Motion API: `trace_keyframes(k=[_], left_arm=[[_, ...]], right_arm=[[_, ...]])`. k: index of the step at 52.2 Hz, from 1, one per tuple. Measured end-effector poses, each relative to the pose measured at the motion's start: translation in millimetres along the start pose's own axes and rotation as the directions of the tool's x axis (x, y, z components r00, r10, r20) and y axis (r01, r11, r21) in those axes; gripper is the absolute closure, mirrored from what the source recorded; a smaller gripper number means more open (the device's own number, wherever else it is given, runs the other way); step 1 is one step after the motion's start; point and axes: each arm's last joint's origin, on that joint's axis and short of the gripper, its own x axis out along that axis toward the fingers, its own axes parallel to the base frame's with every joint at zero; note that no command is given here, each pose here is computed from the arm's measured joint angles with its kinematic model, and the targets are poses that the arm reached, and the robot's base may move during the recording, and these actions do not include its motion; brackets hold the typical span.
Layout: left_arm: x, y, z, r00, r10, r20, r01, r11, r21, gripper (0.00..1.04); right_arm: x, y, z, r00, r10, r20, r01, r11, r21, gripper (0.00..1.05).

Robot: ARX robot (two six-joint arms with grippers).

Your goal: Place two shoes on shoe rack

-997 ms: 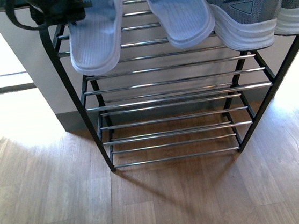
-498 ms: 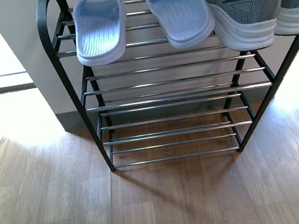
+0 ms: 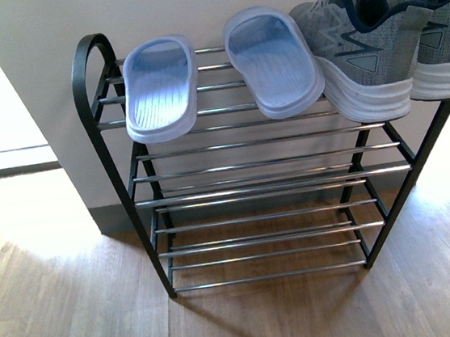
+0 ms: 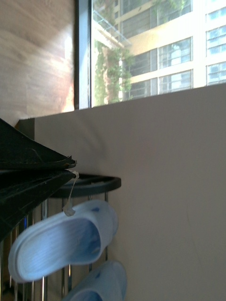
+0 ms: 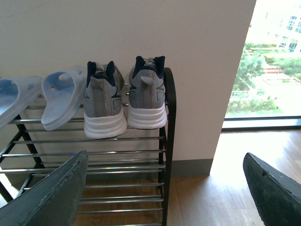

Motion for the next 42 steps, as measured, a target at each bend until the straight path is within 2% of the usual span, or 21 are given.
trace_keyframes(k=[17,27,34,42], left_arm=[[-47.4,25.0,-28.3,1.000,0.002,-0.004,-0.002,1.000,0.001,1.03],[-61.2,32.1,-35.2,1.000,-0.022,-0.007,0.022,1.000,0.002,1.04],[-69.7,40.3,-38.3,1.000,0.010,-0.005,-0.010,1.000,0.002,1.04],[-78.8,40.3,-42.3,1.000,0.001,-0.007,-0.001,1.000,0.002,1.04]], right_arm=[[0.0,0.0,0.0,1.000,0.000,0.000,0.000,1.000,0.000,0.09],[0.0,0.0,0.0,1.000,0.000,0.000,0.000,1.000,0.000,0.09],[0.0,0.0,0.0,1.000,0.000,0.000,0.000,1.000,0.000,0.09],[0.0,0.0,0.0,1.000,0.000,0.000,0.000,1.000,0.000,0.09]])
